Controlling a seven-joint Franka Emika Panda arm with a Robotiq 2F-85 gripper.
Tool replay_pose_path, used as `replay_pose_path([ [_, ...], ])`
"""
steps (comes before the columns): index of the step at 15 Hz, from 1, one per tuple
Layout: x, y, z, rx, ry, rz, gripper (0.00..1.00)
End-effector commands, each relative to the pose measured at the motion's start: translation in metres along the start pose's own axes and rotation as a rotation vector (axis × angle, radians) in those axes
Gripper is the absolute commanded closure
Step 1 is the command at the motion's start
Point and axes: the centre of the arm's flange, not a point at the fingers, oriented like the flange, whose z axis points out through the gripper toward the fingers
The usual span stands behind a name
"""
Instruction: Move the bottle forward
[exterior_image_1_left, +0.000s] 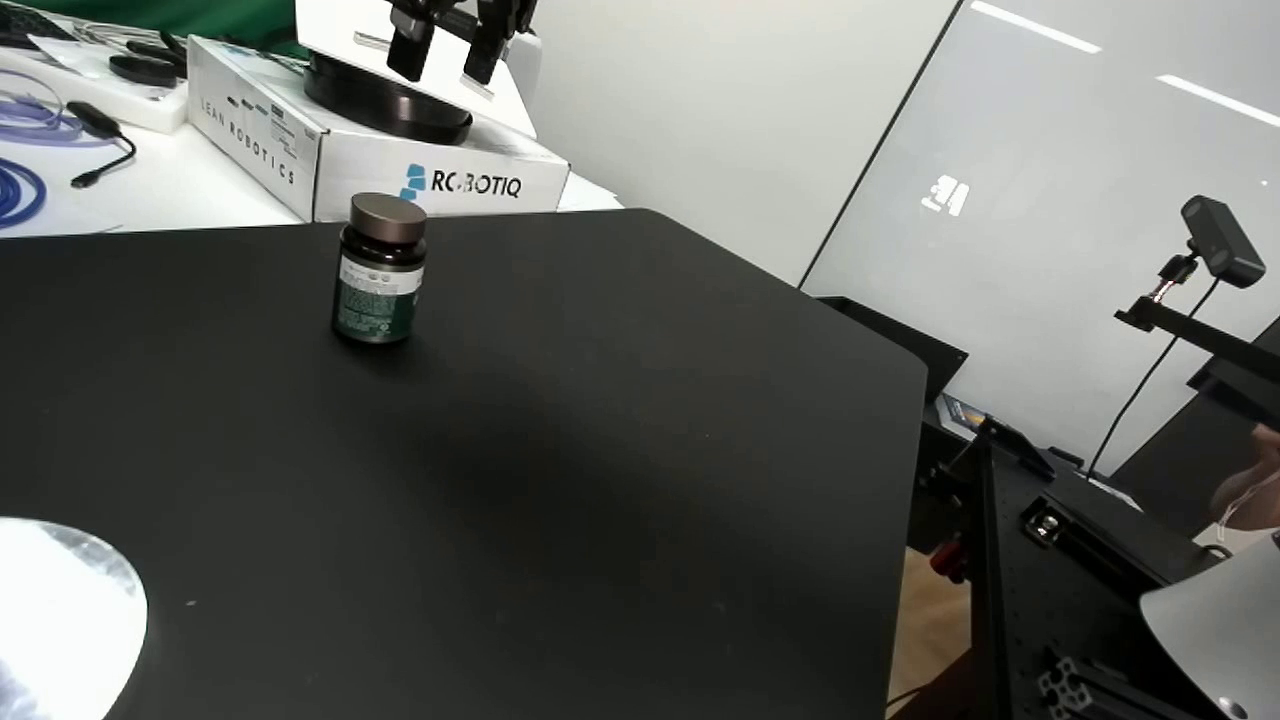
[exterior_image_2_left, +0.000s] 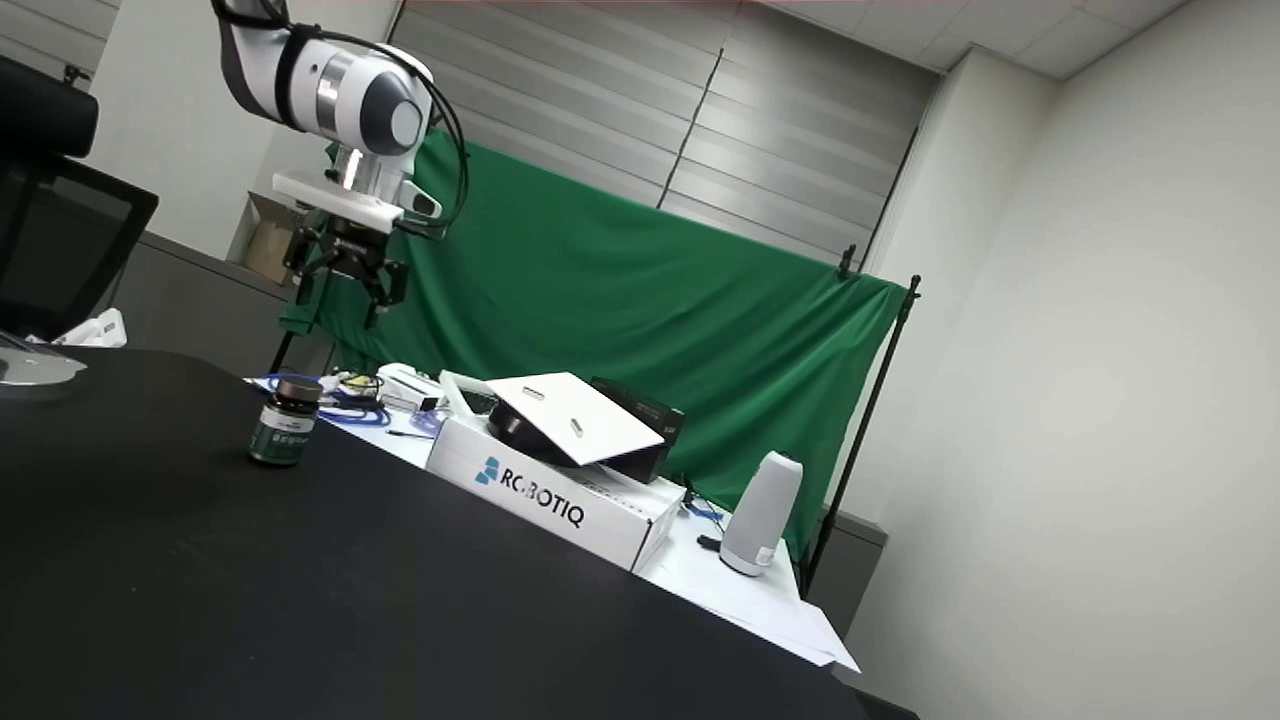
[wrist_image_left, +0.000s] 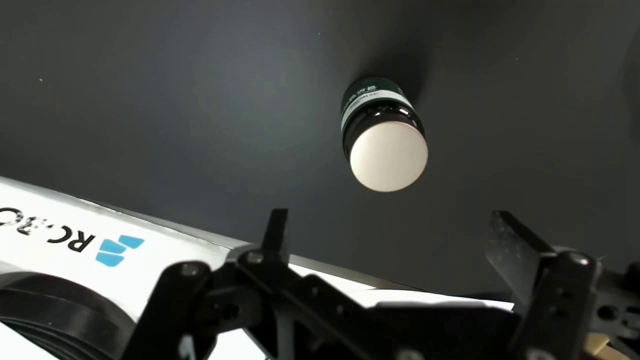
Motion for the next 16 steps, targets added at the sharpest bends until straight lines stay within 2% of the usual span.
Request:
replay_pose_path([
  [1, 0.001, 0.0, 0.002, 0.0, 0.0, 0.0, 0.0],
  [4, 0.003, 0.001, 0.003, 0.007, -0.014, -0.005, 0.0],
  [11, -0.013, -0.003, 0.055, 0.021, -0.094, -0.006, 0.0],
  [16, -0.011, 0.003, 0.075, 0.027, -0.089, -0.017, 0.0],
])
